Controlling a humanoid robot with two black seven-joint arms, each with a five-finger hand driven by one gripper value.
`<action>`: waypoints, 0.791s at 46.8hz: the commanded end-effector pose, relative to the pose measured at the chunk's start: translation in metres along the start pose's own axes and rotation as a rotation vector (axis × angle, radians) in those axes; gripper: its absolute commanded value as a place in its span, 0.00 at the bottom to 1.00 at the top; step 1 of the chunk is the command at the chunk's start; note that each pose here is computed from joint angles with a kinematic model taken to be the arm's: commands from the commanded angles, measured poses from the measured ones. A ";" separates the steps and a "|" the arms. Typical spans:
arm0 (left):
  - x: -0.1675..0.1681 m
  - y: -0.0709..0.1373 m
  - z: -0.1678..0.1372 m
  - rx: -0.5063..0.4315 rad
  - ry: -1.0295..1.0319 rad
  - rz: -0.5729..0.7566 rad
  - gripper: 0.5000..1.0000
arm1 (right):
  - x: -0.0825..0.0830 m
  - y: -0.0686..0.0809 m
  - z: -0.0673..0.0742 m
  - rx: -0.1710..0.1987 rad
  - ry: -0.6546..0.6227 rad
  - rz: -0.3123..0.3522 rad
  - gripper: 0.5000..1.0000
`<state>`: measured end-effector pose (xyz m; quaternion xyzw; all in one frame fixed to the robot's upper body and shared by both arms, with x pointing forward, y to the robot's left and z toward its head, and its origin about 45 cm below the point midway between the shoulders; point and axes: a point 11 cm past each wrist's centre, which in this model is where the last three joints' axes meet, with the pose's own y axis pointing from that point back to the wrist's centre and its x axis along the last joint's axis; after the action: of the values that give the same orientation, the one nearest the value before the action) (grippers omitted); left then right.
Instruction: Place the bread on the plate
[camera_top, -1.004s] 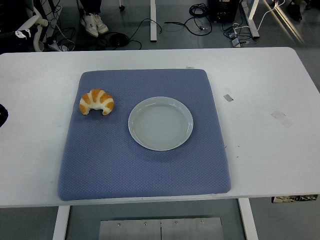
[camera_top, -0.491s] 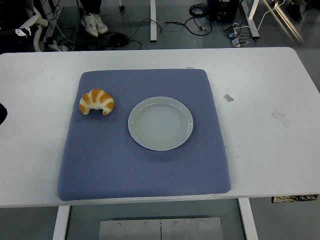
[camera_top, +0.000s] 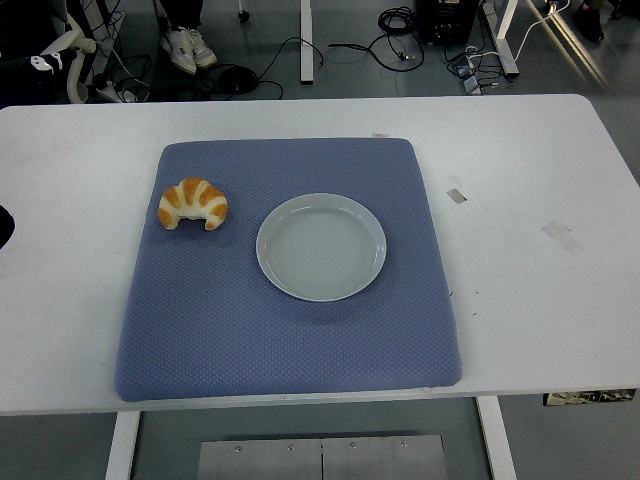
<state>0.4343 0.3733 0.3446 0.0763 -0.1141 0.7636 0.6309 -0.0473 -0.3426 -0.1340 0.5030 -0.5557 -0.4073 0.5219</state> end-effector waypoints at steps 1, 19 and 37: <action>0.000 0.000 -0.001 0.003 0.000 0.001 0.96 | 0.000 0.000 0.000 0.000 0.000 0.000 1.00; -0.002 0.000 -0.003 0.030 0.004 -0.004 0.96 | 0.000 0.000 0.000 0.000 0.000 0.000 1.00; -0.003 0.000 -0.003 0.032 0.002 -0.007 0.96 | 0.000 0.000 0.000 0.000 0.000 0.000 1.00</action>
<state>0.4347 0.3707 0.3411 0.0855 -0.1004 0.7633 0.6325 -0.0473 -0.3426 -0.1340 0.5029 -0.5558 -0.4072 0.5218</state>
